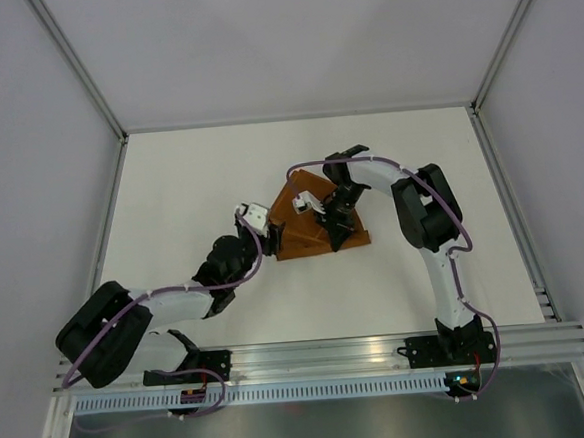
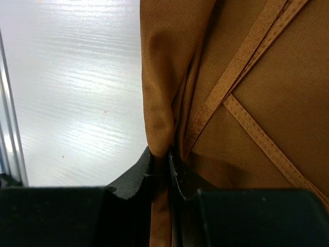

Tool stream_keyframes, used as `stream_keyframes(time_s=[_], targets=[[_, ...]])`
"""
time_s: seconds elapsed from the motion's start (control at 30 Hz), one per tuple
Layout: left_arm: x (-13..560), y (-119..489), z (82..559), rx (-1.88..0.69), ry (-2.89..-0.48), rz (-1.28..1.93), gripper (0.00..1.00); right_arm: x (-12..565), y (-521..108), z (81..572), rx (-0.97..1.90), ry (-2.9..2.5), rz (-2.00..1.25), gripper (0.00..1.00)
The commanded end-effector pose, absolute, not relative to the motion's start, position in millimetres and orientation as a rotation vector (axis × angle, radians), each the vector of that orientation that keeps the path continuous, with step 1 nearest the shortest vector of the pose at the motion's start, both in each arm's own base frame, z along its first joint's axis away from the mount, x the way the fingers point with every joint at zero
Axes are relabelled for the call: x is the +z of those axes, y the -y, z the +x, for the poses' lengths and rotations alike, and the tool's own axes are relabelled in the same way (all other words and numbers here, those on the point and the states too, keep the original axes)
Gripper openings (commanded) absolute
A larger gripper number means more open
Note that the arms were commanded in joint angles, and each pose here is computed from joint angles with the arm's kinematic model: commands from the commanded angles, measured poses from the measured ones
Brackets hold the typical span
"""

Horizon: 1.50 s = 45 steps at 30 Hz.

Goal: Fold the napkin, place the utensils inside, and roll it up
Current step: Roll the napkin with the utensil

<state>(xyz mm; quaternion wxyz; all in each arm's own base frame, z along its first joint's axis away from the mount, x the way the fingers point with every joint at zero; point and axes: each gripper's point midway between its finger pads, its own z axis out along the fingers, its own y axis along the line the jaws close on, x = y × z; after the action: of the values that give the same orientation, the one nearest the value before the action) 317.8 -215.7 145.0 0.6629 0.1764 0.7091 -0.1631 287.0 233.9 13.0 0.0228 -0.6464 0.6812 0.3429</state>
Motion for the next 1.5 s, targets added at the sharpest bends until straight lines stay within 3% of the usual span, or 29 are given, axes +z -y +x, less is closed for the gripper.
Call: stream_keyframes(time_s=[0.0, 0.23, 0.43, 0.53, 1.23, 1.33, 1.47], targets=[[159.8, 233.0, 311.2, -0.263, -1.456, 0.532, 0.63, -46.0, -174.0, 278.0, 0.885, -2.366, -2.218, 0.05], [116.4, 298.5, 284.4, -0.199, -1.369, 0.922, 0.59, -49.6, -173.6, 288.6, 0.873, -2.408, -2.168, 0.04], [90.2, 344.9, 263.4, -0.223, -1.283, 1.160, 0.65, -57.8, -170.1, 289.1, 0.892, -2.431, -2.126, 0.04], [78.8, 355.7, 260.6, -0.233, -1.274, 1.234, 0.70, -59.4, -169.6, 287.6, 0.910, -2.436, -2.114, 0.03], [21.7, 384.2, 245.2, -0.343, -1.351, 1.504, 0.70, -59.1, -165.8, 289.0, 0.930, -2.458, -2.090, 0.03], [16.1, 386.2, 242.8, -0.389, -1.398, 1.537, 0.68, -59.1, -166.1, 289.0, 0.933, -2.455, -2.090, 0.03], [6.5, 385.4, 235.8, -0.456, -1.472, 1.567, 0.57, -58.4, -166.2, 288.5, 0.940, -2.454, -2.086, 0.03]])
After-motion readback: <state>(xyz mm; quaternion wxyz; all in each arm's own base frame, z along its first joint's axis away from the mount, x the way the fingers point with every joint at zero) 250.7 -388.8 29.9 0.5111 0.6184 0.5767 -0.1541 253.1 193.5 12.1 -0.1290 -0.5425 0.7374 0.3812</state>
